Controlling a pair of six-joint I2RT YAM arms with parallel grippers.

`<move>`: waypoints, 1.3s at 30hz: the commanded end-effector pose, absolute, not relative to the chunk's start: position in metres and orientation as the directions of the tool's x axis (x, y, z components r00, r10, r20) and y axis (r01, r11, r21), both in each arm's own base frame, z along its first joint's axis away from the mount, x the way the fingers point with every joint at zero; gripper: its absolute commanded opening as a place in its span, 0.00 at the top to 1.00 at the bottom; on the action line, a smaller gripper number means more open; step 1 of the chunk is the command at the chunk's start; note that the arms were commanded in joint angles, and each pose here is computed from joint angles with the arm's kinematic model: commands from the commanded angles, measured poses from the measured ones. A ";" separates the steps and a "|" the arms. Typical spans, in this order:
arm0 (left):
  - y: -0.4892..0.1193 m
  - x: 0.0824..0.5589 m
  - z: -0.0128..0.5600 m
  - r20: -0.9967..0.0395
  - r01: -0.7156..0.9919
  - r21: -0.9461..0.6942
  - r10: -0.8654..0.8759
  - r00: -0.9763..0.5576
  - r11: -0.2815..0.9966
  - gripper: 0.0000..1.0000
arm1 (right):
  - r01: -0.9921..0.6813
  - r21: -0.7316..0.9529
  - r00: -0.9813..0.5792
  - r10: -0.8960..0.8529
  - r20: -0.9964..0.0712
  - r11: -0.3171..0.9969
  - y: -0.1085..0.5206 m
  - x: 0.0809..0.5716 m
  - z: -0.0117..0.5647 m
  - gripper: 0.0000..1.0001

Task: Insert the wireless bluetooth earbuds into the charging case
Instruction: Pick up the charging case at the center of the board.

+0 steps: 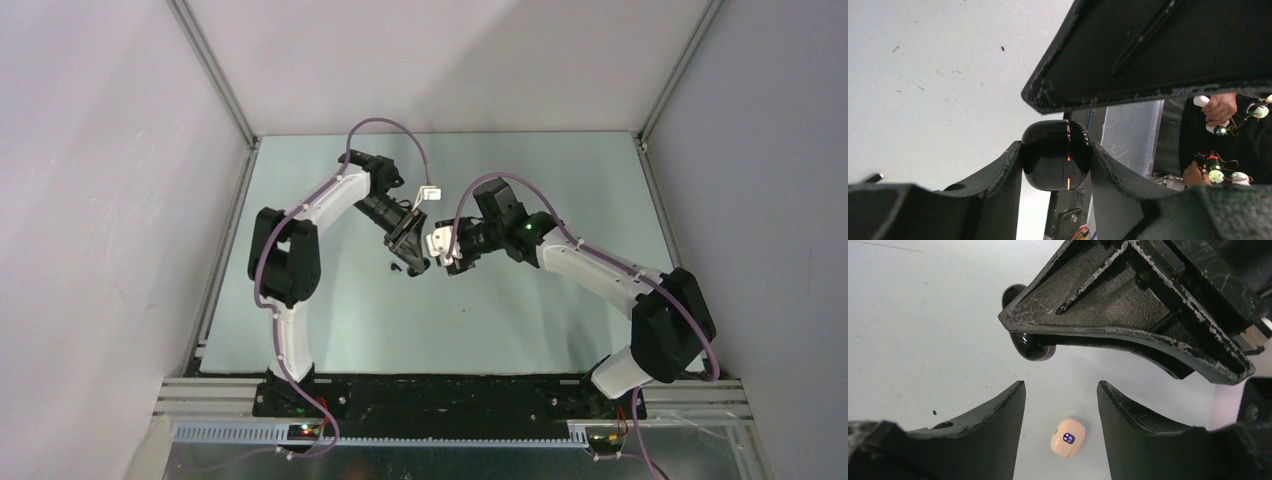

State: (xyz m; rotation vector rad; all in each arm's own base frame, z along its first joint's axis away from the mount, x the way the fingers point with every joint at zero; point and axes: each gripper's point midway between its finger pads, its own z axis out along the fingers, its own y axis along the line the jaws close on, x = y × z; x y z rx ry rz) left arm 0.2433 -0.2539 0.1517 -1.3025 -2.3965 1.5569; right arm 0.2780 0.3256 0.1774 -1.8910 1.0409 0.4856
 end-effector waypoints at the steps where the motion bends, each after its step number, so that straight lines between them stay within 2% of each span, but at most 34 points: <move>1: -0.256 0.239 0.164 -0.440 0.628 -0.770 0.622 -0.648 0.110 0.70 | -0.796 -0.544 0.605 -0.371 -0.705 -0.265 0.344 0.271 0.188 0.42; 11: -0.260 0.237 0.164 -0.430 0.588 -0.805 0.604 -0.670 0.079 0.70 | -0.804 -0.476 0.582 -0.304 -0.754 -0.358 0.351 0.250 0.176 0.48; 21: -0.262 0.239 0.165 -0.431 0.581 -0.810 0.595 -0.678 0.075 0.69 | -0.840 -0.401 0.514 -0.299 -0.804 -0.365 0.357 0.240 0.175 0.54; 27: -0.264 0.241 0.165 -0.425 0.570 -0.818 0.589 -0.687 0.074 0.69 | -0.871 -0.368 0.467 -0.315 -0.826 -0.327 0.359 0.242 0.178 0.66; 34: -0.266 0.243 0.164 -0.406 0.549 -0.832 0.583 -0.704 0.084 0.65 | -0.886 -0.342 0.438 -0.326 -0.838 -0.313 0.357 0.241 0.180 0.77; 36: -0.267 0.243 0.164 -0.399 0.539 -0.838 0.580 -0.710 0.084 0.67 | -0.895 -0.326 0.419 -0.328 -0.846 -0.304 0.357 0.241 0.181 0.66; 37: -0.267 0.243 0.165 -0.399 0.535 -0.841 0.576 -0.713 0.080 0.68 | -0.896 -0.326 0.418 -0.325 -0.849 -0.300 0.357 0.241 0.182 0.57; 39: -0.268 0.244 0.165 -0.398 0.530 -0.845 0.571 -0.718 0.076 0.69 | -0.898 -0.324 0.414 -0.318 -0.853 -0.299 0.359 0.240 0.184 0.52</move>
